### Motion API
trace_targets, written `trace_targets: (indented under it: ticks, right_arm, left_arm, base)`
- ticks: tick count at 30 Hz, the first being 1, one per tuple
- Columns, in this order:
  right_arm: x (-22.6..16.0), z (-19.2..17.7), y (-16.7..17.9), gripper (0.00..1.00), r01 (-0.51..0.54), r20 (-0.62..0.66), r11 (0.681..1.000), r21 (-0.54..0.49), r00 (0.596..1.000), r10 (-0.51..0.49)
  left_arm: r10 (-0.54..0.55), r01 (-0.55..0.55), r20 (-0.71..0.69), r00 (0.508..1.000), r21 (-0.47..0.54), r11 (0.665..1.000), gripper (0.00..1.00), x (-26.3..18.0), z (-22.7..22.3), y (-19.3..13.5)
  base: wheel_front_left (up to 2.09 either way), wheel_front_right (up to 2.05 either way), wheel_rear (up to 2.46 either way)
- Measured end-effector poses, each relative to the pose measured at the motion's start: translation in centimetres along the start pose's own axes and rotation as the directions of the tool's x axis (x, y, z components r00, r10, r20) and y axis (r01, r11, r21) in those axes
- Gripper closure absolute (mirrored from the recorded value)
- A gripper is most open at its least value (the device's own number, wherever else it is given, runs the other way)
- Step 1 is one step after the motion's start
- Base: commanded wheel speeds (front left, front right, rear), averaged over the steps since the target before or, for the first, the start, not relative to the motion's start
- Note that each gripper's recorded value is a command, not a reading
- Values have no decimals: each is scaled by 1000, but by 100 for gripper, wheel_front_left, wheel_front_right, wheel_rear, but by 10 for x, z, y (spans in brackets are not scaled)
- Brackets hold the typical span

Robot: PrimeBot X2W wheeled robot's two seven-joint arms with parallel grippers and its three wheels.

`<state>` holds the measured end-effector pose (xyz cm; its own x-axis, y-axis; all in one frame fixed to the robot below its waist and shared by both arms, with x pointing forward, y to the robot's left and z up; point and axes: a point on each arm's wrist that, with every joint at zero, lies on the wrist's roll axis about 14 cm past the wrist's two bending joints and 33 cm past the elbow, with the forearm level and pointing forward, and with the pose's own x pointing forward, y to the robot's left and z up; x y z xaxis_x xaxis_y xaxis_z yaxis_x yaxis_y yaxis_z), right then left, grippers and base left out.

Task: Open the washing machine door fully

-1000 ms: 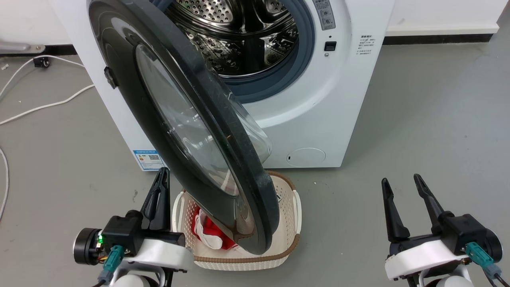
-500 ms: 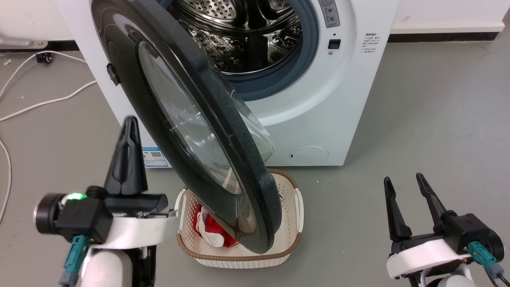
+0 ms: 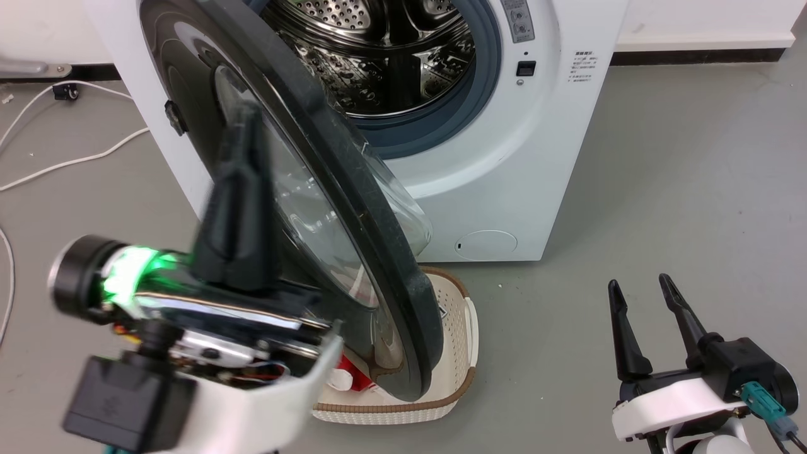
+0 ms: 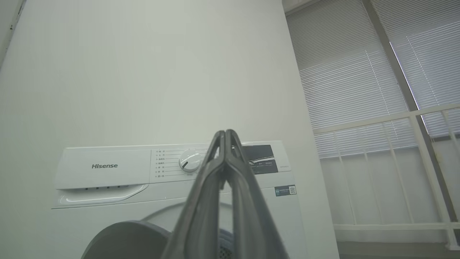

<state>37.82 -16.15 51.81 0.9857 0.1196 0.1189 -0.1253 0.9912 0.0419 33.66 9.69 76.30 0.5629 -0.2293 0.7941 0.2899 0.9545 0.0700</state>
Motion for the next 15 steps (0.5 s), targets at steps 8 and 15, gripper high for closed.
trace_targets:
  ticks: [8, 15]
  right_arm:
    - [-2, 2, -1, 0, 4, 4, 1000, 0, 1000, -4]
    - [-3, 2, 0, 0, 2, 5, 1000, 3, 1000, -2]
  left_arm:
    - [-246, 225, -59, 967, -241, 944, 100, -11, -12, -85]
    - [-433, 323, -195, 880, -423, 846, 100, -50, -37, -144]
  base:
    - [0, 0, 0]
    - [0, 0, 0]
